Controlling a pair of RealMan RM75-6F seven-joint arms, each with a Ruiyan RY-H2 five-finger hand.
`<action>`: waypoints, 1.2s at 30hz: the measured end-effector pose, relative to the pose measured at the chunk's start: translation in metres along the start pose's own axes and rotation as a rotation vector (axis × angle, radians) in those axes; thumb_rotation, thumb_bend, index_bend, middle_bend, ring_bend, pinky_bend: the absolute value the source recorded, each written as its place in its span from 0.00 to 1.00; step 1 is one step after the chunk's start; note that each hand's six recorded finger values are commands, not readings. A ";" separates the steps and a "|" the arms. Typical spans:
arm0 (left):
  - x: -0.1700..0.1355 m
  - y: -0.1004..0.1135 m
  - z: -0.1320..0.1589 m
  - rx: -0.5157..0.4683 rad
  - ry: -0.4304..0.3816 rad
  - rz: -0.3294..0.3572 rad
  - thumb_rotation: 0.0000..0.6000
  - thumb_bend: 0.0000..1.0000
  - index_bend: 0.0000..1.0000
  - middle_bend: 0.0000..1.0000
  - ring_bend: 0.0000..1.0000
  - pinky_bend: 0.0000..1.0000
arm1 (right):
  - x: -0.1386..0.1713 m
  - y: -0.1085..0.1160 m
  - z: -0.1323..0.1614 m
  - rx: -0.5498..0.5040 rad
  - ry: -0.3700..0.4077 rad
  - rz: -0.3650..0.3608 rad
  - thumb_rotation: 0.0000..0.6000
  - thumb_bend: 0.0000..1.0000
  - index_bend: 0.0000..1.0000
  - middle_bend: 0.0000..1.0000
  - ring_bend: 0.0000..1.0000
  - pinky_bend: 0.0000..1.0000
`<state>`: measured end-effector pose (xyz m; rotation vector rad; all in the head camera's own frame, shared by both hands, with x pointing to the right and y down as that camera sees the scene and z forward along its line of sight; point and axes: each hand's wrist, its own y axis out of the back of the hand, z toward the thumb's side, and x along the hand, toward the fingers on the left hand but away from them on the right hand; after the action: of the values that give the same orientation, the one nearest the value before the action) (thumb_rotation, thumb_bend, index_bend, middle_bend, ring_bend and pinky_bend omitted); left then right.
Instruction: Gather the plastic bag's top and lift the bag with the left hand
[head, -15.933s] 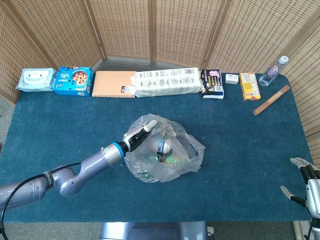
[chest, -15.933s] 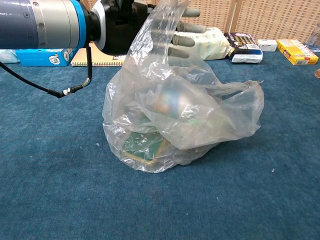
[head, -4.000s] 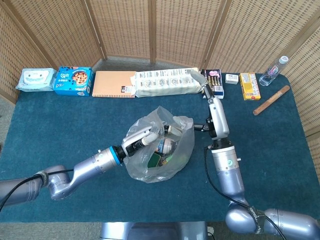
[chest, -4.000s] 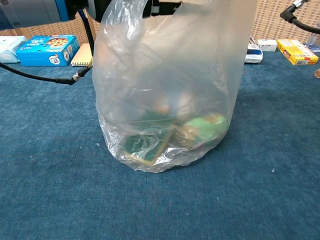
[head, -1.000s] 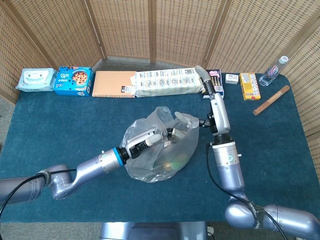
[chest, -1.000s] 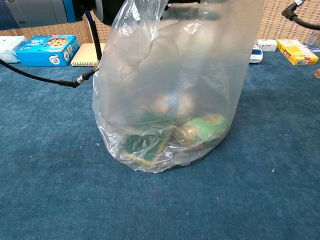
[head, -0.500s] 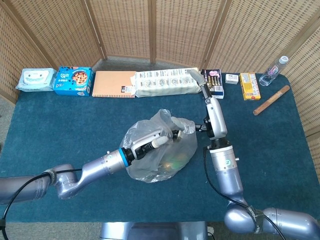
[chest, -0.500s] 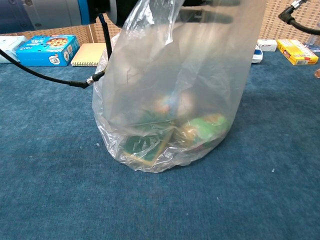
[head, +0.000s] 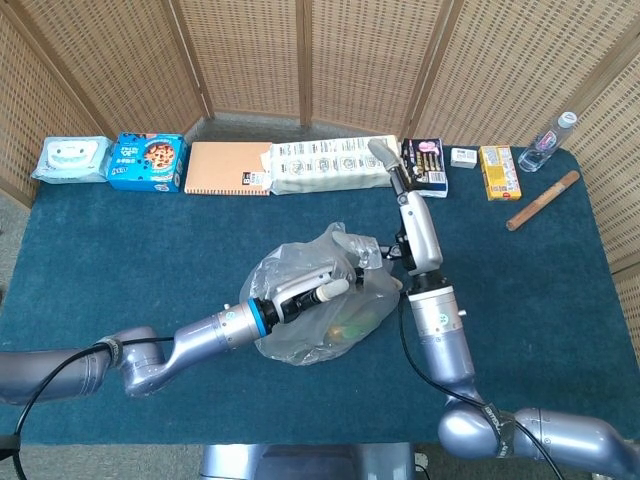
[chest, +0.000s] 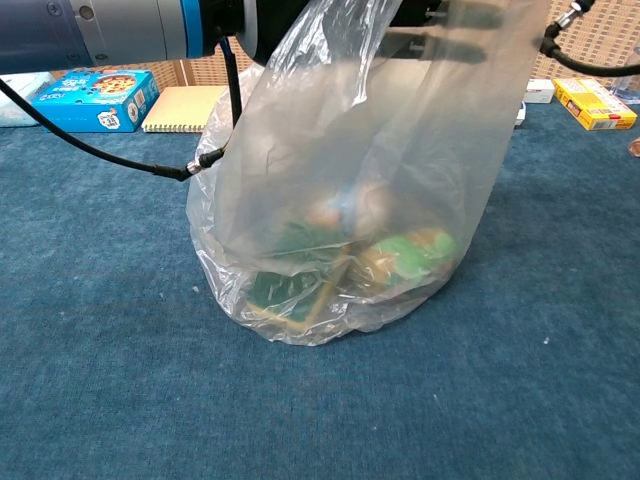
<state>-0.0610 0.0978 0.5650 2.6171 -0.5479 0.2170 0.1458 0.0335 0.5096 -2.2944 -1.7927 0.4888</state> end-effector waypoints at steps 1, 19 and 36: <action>0.000 -0.001 0.000 0.003 -0.001 -0.002 0.00 0.14 0.25 0.17 0.11 0.10 | -0.001 -0.001 0.000 0.006 -0.001 0.002 1.00 0.02 0.04 0.06 0.01 0.05; -0.004 -0.002 0.000 0.004 0.010 0.000 0.00 0.17 0.45 0.31 0.39 0.33 | -0.025 -0.023 -0.007 0.090 -0.040 0.031 1.00 0.02 0.04 0.06 0.01 0.05; -0.020 0.009 0.004 -0.107 -0.033 0.017 0.00 0.17 0.46 0.33 0.40 0.33 | -0.025 -0.007 -0.024 0.144 -0.077 0.031 1.00 0.02 0.04 0.06 0.01 0.05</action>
<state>-0.0828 0.0951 0.5599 2.5169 -0.5773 0.1456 0.1427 0.0126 0.5382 -2.2375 -1.6974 0.6968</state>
